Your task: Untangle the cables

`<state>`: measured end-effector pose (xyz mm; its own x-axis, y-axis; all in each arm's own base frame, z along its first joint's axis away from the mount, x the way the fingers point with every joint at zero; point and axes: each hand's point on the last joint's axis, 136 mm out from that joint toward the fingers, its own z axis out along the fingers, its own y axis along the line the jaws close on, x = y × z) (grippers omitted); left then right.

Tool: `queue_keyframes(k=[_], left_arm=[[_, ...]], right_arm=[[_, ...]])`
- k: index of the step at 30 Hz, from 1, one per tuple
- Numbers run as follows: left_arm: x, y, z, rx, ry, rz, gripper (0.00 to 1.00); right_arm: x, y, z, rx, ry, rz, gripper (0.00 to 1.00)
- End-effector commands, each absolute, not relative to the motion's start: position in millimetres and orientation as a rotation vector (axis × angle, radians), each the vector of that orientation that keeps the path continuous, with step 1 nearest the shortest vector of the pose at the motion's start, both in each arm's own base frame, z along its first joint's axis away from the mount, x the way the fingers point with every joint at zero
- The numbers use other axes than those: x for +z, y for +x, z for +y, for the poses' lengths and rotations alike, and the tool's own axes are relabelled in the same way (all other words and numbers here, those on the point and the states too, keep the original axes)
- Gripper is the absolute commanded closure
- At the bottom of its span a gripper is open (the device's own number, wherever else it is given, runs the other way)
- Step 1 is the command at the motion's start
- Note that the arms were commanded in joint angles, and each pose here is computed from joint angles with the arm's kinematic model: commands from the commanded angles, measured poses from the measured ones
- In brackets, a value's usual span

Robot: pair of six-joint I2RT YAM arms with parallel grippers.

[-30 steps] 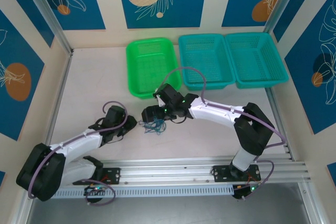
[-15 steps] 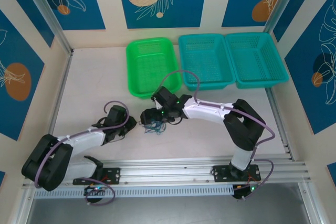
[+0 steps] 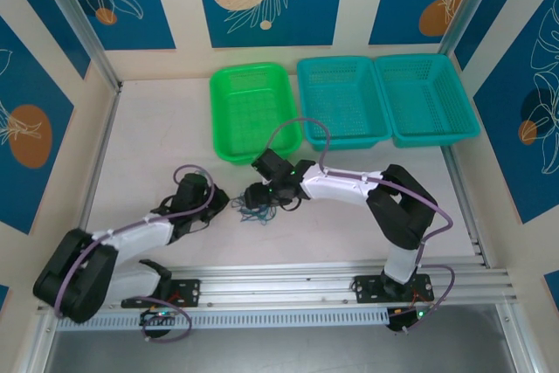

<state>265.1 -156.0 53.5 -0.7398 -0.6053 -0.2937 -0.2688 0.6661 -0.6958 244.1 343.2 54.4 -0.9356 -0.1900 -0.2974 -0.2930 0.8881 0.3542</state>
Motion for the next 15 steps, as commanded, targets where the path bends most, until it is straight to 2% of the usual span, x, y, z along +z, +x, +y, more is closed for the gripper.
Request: queue_keyframes(k=[1,2,3,10,12,15], left_arm=[[76.1,263.0,-141.5,-0.842,-0.646,2.291,1.0],[85.9,262.1,-135.4,-0.828,-0.638,2.26,1.0],[95.2,260.3,-128.1,-0.808,-0.633,2.234,1.0],[144.2,246.0,-77.4,-0.618,-0.598,2.132,1.0],[146.9,246.1,-82.8,-0.647,-0.561,2.145,1.0],[146.8,250.7,-106.3,-0.769,-0.478,2.175,1.0]], right_arm=[[23.2,245.6,297.5,0.305,-0.345,2.859,0.56],[18.6,246.2,289.2,0.282,-0.324,2.868,0.64],[15.6,246.8,279.9,0.27,-0.29,2.877,0.67],[24.0,256.4,220.3,0.307,0.012,2.829,0.72],[39.9,258.4,223.3,0.322,-0.043,2.79,0.68],[66.0,257.6,247.9,0.389,-0.192,2.741,0.47]])
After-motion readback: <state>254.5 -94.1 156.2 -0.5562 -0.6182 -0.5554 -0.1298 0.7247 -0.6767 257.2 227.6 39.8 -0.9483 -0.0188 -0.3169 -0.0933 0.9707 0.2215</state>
